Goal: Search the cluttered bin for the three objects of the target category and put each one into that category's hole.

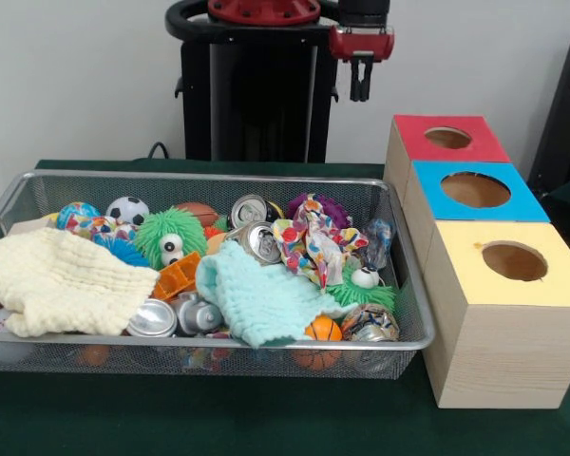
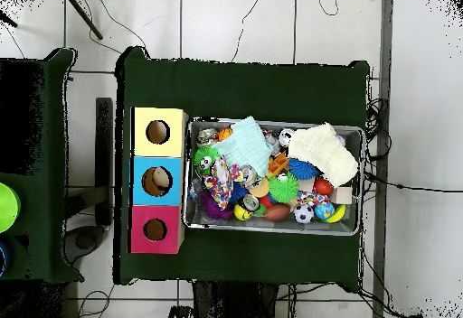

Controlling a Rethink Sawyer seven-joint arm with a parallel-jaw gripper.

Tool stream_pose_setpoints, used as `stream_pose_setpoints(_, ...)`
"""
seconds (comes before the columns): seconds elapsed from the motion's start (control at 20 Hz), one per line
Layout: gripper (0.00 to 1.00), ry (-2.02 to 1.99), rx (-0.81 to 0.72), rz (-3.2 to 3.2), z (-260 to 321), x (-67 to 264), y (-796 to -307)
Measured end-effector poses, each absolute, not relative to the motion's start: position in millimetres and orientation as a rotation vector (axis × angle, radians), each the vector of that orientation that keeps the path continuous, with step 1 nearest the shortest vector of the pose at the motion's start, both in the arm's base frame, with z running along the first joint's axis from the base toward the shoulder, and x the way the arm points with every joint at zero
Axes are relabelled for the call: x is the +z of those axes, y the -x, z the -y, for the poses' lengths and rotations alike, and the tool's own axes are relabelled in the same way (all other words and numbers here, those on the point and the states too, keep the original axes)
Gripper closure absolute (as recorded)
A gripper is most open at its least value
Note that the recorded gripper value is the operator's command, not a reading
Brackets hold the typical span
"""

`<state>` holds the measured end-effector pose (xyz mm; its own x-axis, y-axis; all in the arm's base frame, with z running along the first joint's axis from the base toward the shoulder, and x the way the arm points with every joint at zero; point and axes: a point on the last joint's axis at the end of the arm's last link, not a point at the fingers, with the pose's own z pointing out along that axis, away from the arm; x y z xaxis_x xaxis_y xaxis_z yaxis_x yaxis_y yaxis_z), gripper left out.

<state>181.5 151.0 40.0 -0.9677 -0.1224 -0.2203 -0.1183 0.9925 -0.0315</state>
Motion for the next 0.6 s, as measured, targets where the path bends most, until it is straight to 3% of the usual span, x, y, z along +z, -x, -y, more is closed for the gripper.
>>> stream_pose_setpoints(0.6, 1.00, -0.143, 0.135, -3.051, -71, 51, -214)
